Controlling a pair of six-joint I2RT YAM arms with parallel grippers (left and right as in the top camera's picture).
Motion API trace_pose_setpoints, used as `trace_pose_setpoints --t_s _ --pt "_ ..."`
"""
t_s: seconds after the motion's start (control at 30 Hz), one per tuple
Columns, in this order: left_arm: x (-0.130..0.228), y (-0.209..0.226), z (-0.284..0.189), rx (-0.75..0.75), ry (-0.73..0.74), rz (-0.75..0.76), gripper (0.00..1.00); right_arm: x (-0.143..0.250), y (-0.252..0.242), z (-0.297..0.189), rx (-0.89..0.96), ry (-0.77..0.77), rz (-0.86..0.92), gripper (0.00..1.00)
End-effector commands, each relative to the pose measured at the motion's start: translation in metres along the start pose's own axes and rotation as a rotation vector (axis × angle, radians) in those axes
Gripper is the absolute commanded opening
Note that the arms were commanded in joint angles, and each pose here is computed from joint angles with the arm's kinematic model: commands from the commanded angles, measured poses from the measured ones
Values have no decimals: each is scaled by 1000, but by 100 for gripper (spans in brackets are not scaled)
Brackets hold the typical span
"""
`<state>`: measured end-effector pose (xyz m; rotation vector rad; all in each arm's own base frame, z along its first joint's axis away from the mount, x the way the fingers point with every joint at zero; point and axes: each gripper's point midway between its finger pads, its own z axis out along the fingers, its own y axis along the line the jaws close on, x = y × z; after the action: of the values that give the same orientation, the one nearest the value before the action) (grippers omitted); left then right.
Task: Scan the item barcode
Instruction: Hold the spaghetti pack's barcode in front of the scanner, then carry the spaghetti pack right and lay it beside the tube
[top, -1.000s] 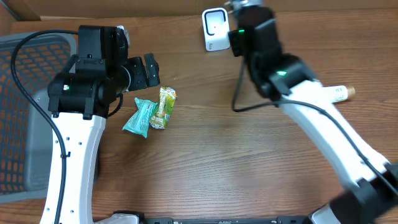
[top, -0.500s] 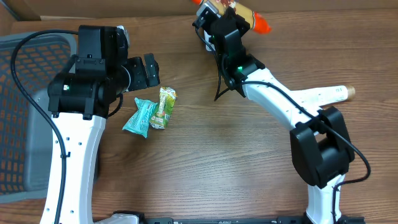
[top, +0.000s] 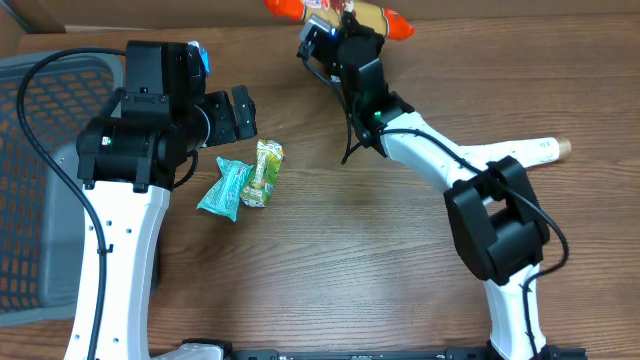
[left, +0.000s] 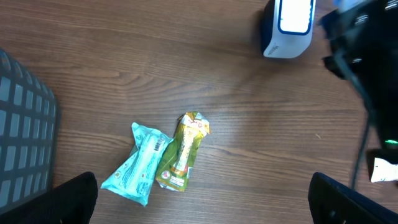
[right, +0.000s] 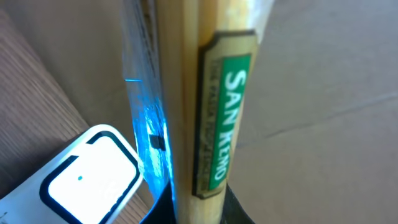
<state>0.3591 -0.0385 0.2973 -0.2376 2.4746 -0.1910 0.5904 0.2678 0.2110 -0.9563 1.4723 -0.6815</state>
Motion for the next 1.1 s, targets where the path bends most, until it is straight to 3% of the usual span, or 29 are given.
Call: trace_pose_setpoints --t_s 0.0,0.6,0.7,0.9,1.07 --pt "-2 -2 -2 10 -5 13 99 -10 0 9 53 -41 -104 4" --pt "-2 -2 -2 10 -5 13 99 -14 -8 7 123 -27 -97 4" --pt "-2 -2 -2 10 -5 13 100 -20 -27 0 152 -30 -5 4" --pt "-2 -2 -2 10 -5 13 100 -15 -120 -43 307 85 304 3" --pt "-2 -2 -2 10 -5 13 99 -7 -154 -89 159 142 526 4"
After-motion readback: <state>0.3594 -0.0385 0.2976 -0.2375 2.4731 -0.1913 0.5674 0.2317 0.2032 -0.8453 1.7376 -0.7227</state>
